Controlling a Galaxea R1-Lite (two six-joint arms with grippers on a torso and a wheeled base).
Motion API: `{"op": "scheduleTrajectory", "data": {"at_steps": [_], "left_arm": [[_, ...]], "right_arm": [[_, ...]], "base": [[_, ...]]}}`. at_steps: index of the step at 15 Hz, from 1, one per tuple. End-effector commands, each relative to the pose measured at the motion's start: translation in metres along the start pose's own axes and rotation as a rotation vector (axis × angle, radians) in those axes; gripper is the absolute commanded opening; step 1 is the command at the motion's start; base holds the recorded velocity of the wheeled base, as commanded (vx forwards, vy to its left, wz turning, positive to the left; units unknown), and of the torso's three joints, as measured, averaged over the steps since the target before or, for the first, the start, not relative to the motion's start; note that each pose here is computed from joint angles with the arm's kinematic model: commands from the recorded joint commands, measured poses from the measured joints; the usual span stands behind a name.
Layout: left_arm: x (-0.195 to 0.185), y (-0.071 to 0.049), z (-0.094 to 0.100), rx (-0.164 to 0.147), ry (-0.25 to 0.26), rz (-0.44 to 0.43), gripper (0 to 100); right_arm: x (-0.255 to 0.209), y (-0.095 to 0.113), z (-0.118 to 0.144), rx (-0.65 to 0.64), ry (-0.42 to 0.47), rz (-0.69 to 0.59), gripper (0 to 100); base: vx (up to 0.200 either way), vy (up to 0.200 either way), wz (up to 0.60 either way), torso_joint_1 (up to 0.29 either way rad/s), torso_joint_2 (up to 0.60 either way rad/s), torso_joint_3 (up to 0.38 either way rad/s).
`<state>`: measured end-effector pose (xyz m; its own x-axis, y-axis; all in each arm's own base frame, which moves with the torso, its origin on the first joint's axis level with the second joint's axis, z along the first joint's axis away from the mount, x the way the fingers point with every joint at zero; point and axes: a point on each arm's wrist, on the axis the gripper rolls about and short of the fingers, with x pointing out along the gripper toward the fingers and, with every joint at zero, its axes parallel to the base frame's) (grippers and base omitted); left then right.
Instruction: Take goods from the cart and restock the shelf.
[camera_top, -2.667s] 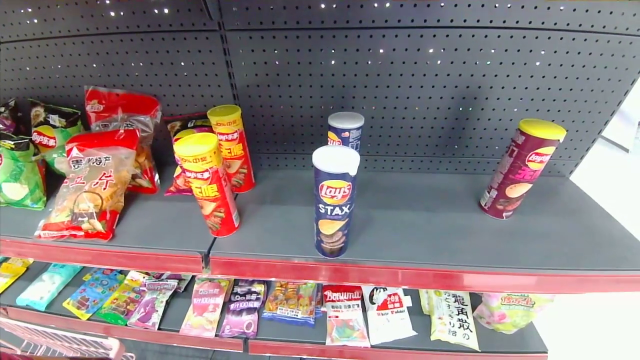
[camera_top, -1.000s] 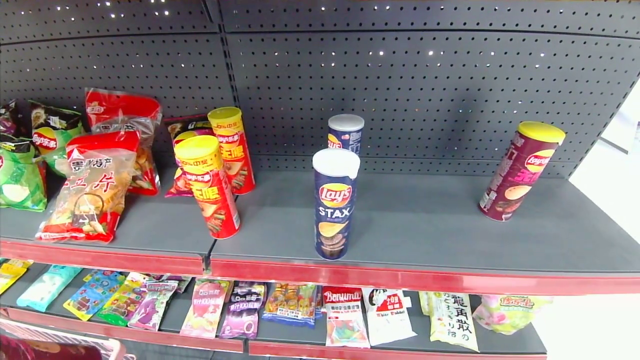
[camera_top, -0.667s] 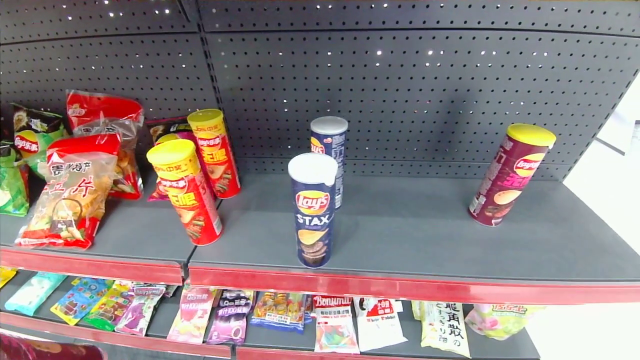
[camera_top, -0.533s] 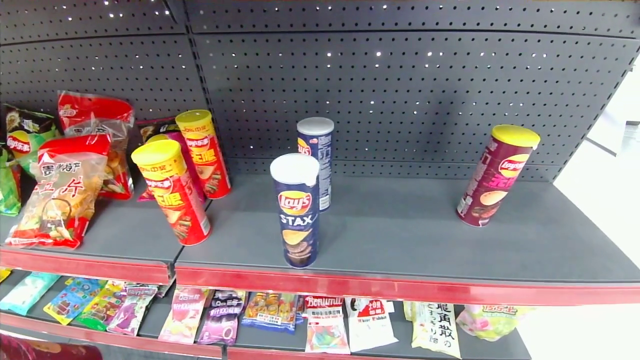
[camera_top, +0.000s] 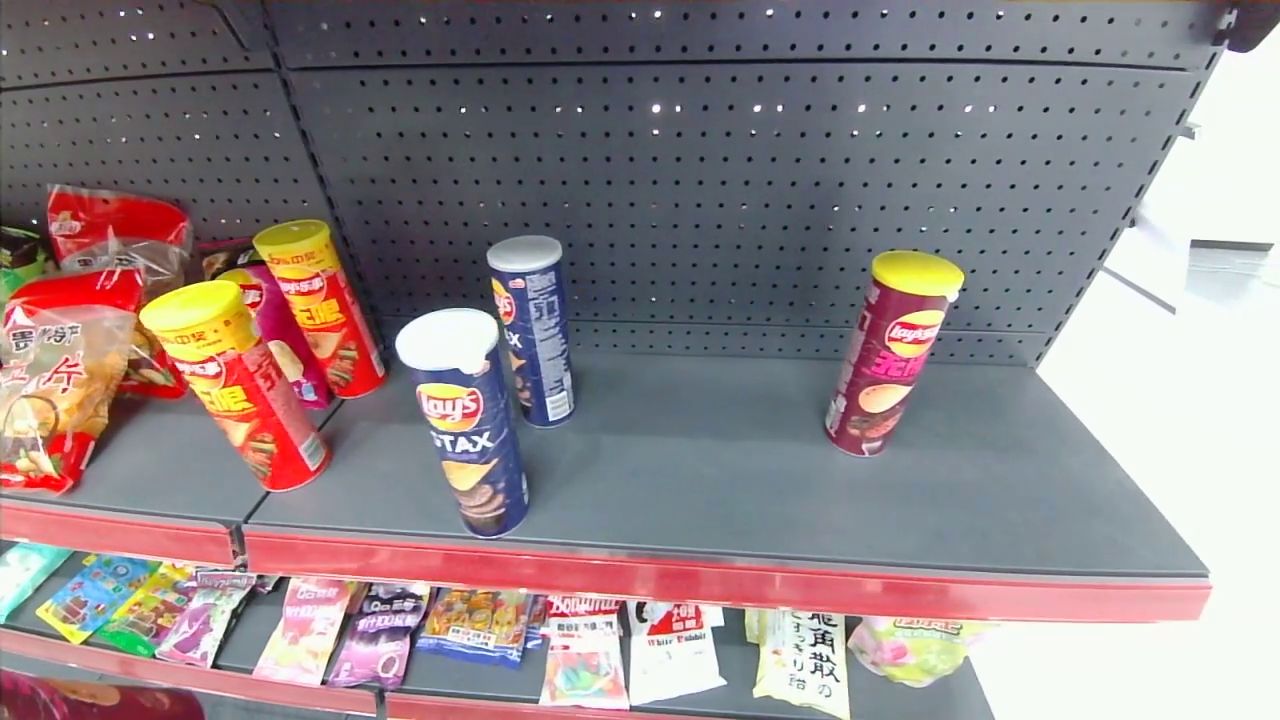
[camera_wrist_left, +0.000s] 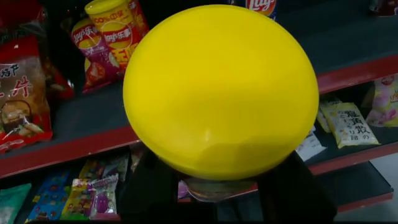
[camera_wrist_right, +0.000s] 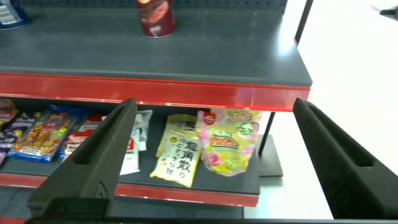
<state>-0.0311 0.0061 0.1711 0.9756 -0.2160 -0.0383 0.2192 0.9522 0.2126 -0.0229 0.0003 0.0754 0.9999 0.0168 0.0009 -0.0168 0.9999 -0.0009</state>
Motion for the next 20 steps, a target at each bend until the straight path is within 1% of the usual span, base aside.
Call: {"op": "scheduleTrajectory", "data": {"at_steps": [1,5,8,11,13,14,15,16,17,18,19,20], "left_arm": [[-0.001,0.0,0.0,0.0,-0.003,0.001,0],[-0.001,0.0,-0.001,0.0,-0.004,0.001,0],[-0.002,0.0,-0.001,-0.005,-0.013,-0.003,0],[-0.004,-0.001,-0.005,-0.007,-0.025,-0.02,0],[-0.008,-0.001,-0.009,-0.008,-0.051,-0.032,0],[-0.008,-0.001,-0.009,-0.014,-0.051,-0.025,0],[-0.008,-0.001,-0.008,-0.033,-0.052,-0.024,0],[-0.008,0.0,-0.007,-0.097,-0.048,-0.028,0],[-0.007,0.0,-0.005,-0.135,-0.044,-0.028,0],[-0.006,0.0,-0.004,-0.166,-0.036,-0.028,0],[-0.002,0.001,0.001,-0.2,-0.017,-0.03,0],[0.0,0.001,0.002,-0.206,-0.007,-0.032,0]], "right_arm": [[0.0,0.0,0.0,0.001,0.001,0.0,100],[0.0,0.0,0.0,0.001,0.001,0.0,100],[0.0,0.0,0.0,0.001,0.001,0.0,100],[0.0,0.0,0.0,0.001,0.001,0.0,100],[0.0,0.0,0.0,-0.002,0.001,0.0,100],[0.0,0.0,0.0,-0.007,0.001,0.002,100],[0.0,0.0,0.0,-0.007,0.001,0.003,100],[0.001,0.0,0.0,-0.007,0.012,0.006,100],[0.001,0.0,0.001,-0.008,0.013,0.008,100],[0.001,0.0,0.001,-0.008,0.011,0.019,100],[0.001,0.001,0.0,-0.008,0.01,0.038,100],[0.001,0.001,0.0,-0.008,0.008,0.04,100]], "base": [[0.0,-0.2,0.0,0.007,0.0,0.007],[0.0,-0.2,0.0,0.004,0.0,0.001],[0.0,0.0,0.0,0.0,0.0,0.0],[0.0,0.0,0.0,0.0,0.0,0.0],[0.0,0.0,0.0,0.0,0.0,0.0],[0.0,0.0,0.0,0.0,0.0,0.0],[0.0,0.0,0.0,0.0,0.0,0.0],[0.0,0.0,0.0,0.0,0.0,0.0],[0.0,0.0,0.0,0.0,0.0,0.0],[0.0,0.0,0.0,0.0,0.0,0.0],[0.0,0.0,0.0,0.0,0.0,0.0],[0.0,0.0,0.0,0.0,0.0,0.0]]}}
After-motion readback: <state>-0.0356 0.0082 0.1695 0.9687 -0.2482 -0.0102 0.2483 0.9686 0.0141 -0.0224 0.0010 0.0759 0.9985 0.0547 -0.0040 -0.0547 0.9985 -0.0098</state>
